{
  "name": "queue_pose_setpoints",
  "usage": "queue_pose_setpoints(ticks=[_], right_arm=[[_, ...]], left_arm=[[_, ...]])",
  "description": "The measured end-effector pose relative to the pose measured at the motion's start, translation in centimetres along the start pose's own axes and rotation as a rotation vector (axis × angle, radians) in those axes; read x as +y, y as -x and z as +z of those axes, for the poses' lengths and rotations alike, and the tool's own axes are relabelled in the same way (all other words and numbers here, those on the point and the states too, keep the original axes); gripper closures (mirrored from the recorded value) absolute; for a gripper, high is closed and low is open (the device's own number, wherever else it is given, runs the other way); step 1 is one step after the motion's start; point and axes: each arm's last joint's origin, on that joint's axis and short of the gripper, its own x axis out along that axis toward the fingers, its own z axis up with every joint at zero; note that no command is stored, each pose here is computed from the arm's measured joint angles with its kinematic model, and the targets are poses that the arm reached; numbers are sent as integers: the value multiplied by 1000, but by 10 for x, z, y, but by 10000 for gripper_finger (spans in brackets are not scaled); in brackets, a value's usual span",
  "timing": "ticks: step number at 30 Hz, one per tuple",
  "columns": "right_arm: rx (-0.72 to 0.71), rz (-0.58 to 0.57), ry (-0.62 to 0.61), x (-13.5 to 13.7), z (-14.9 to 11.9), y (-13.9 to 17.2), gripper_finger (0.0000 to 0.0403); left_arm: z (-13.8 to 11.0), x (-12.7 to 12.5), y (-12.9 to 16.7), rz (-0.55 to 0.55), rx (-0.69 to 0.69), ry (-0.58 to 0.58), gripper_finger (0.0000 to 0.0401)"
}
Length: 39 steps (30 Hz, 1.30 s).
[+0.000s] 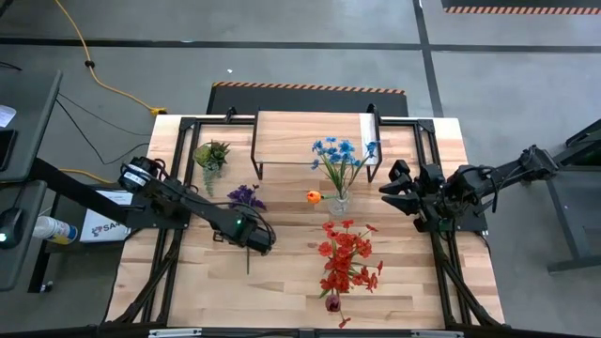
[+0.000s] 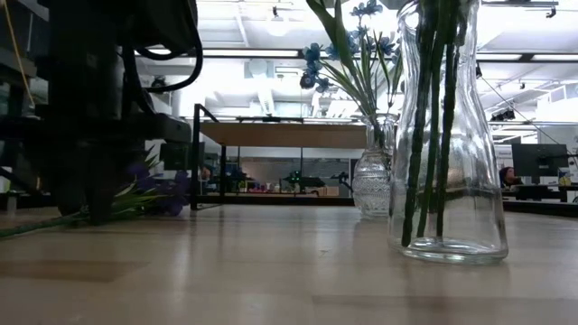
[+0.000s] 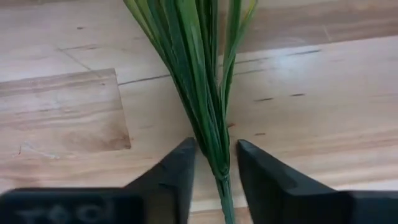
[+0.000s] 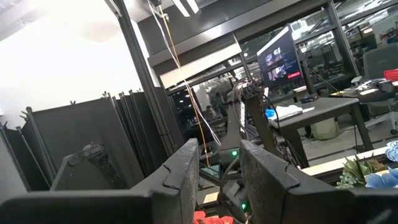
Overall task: Pick and place flowers into a vace then onto a shelf
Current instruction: Put the purple flowers into the top transparent vase
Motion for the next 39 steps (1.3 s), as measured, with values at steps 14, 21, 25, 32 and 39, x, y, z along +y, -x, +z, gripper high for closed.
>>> queue_pose_setpoints(ticks=[14, 21, 25, 32, 39], right_arm=[[0, 1, -1, 0, 0, 0, 295], [-3, 14, -6, 1, 1, 0, 295], [-4, 14, -5, 1, 1, 0, 295], [-9, 16, -4, 1, 1, 0, 295], [-46, 60, -6, 3, 5, 0, 295]], left_arm=[[0, 1, 0, 15, -5, 20, 356], [-8, 2, 18, 109, -37, 4, 357], [-14, 3, 39, 164, -101, -21, 357], [-21, -10, 104, 134, -237, -63, 357], [-20, -13, 187, -119, -410, -104, 357]])
